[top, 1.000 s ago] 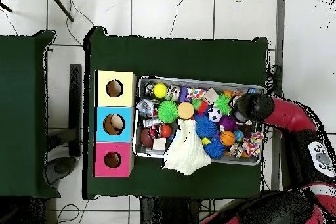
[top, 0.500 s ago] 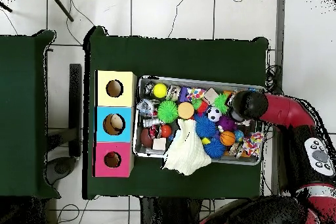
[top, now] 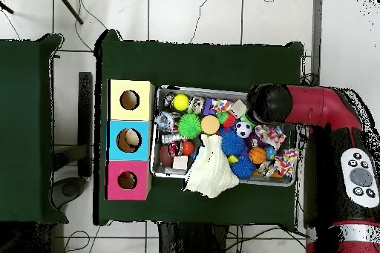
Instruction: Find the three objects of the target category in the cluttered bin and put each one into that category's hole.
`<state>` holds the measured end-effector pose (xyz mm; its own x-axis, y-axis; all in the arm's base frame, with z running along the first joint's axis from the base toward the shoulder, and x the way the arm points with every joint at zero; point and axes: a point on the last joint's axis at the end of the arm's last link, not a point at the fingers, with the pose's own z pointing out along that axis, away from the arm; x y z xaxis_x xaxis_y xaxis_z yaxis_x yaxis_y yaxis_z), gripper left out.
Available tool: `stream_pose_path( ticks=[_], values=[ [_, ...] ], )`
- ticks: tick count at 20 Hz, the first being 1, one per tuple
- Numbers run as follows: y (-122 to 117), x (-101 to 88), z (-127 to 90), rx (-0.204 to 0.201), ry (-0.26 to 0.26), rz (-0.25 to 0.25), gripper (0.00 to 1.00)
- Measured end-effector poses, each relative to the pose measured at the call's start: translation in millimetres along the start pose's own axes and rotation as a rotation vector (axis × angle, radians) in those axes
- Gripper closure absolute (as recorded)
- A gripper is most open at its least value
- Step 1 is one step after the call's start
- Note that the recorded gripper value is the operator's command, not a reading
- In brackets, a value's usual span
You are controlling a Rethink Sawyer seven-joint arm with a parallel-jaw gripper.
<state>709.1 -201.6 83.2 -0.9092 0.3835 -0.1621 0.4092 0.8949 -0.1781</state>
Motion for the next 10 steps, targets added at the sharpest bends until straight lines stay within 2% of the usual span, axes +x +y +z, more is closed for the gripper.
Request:
stream_pose_path(
  ticks=[5, 10],
  values=[
    [11.5, -9.8, -47.3, 0.023, -0.001, -0.011, 1.0],
    [25.5, -5.4, -77.1, 0.044, 0.049, -0.019, 1.0]
  ],
)
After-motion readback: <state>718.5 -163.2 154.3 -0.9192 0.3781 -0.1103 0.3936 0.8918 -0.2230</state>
